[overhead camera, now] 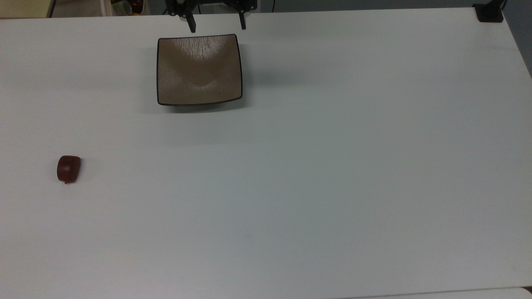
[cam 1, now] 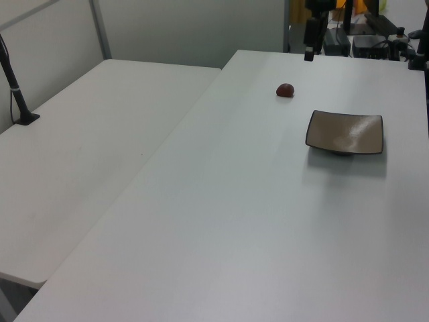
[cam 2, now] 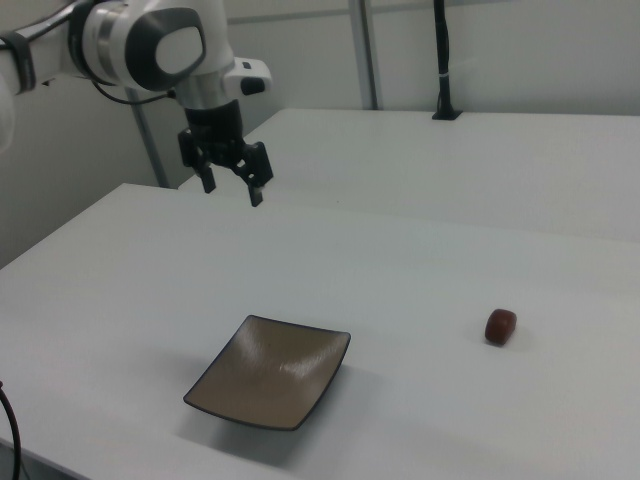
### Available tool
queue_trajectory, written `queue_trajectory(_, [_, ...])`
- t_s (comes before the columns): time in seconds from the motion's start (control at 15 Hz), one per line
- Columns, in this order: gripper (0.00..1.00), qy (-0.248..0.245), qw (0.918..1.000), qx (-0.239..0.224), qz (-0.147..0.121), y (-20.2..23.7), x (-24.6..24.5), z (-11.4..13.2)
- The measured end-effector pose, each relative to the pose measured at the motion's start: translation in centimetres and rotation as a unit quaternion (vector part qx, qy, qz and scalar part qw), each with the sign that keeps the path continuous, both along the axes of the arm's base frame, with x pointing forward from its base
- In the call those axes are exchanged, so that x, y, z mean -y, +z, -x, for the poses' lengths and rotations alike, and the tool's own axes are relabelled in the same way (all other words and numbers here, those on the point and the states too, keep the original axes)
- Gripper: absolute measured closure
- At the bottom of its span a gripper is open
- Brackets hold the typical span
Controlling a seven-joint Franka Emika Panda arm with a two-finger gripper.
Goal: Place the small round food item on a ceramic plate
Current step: 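Move the open gripper over to the dark red food item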
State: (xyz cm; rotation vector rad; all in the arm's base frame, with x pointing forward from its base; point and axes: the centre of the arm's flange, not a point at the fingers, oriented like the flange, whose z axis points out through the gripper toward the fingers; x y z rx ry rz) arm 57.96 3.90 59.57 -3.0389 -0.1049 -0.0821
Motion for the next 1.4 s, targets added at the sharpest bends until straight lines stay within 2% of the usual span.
queue_trajectory(0.2, [0.03, -0.028, 0.9988, 0.039, 0.002, -0.9, 2.4, -2.1])
queue_trajectory(0.4, [0.05, -0.089, 0.9925, 0.083, 0.005, -1.7, 6.8, -4.8])
queue_trajectory(0.53, [0.04, -0.114, 0.9894, 0.089, 0.009, -2.2, 9.1, -6.3])
queue_trajectory(0.6, [0.0, -0.124, 0.988, 0.091, 0.012, -2.5, 10.4, -7.1])
queue_trajectory(0.86, [0.0, -0.16, 0.9823, 0.094, 0.023, -4.4, 15.4, -9.9])
queue_trajectory(1.2, [0.0, -0.19, 0.9735, 0.123, 0.037, -8.2, 19.9, -13.4])
queue_trajectory(1.4, [0.0, -0.204, 0.9681, 0.138, 0.047, -10.6, 22.3, -14.6])
